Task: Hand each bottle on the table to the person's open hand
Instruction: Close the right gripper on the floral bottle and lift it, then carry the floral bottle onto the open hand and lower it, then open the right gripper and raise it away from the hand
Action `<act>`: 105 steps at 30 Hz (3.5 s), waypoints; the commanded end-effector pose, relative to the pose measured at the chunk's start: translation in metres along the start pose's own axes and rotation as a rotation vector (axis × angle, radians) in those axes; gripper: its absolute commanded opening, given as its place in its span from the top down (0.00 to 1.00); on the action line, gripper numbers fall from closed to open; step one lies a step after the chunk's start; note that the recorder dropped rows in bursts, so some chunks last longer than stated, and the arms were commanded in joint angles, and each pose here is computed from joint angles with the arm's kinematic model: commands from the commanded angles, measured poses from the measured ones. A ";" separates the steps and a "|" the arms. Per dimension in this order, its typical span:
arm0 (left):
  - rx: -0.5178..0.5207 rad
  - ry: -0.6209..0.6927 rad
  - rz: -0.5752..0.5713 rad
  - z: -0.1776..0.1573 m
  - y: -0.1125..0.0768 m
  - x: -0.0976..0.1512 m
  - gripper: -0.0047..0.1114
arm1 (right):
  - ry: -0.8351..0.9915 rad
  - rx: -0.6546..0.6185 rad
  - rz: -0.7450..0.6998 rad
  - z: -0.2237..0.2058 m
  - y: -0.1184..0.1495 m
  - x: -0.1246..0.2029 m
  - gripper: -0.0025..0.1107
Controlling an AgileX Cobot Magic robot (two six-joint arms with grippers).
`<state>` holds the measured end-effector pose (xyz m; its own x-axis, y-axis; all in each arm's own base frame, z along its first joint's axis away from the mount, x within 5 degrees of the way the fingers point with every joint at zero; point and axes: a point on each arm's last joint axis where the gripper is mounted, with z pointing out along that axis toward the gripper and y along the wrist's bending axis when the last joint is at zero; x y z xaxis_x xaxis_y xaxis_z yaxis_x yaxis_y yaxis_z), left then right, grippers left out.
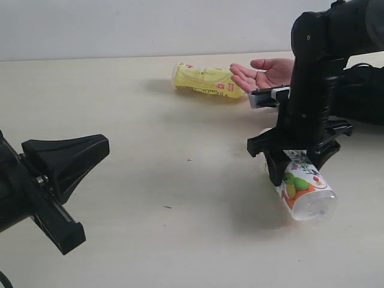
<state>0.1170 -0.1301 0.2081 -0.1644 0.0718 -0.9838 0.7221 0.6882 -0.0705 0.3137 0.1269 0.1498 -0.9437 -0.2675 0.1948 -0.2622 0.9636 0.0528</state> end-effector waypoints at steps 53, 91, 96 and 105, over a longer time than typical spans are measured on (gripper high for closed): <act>-0.001 -0.003 0.002 -0.001 0.000 0.000 0.95 | -0.394 0.173 0.032 -0.100 -0.021 -0.107 0.54; -0.001 -0.003 0.002 -0.001 0.000 0.000 0.95 | -0.734 0.032 -0.076 -0.235 -0.003 -0.019 0.32; -0.001 -0.003 0.002 -0.001 0.000 0.000 0.95 | -0.776 -0.117 -0.126 -0.252 0.010 0.006 0.62; -0.001 -0.003 0.002 -0.001 0.000 0.000 0.95 | -0.654 -0.112 -0.242 -0.217 0.010 0.036 0.98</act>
<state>0.1170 -0.1301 0.2081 -0.1644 0.0718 -0.9838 0.7221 0.6882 -0.0705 0.3286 0.1293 0.3718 -0.8131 -0.3548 -0.4615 -0.4552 0.8817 0.1241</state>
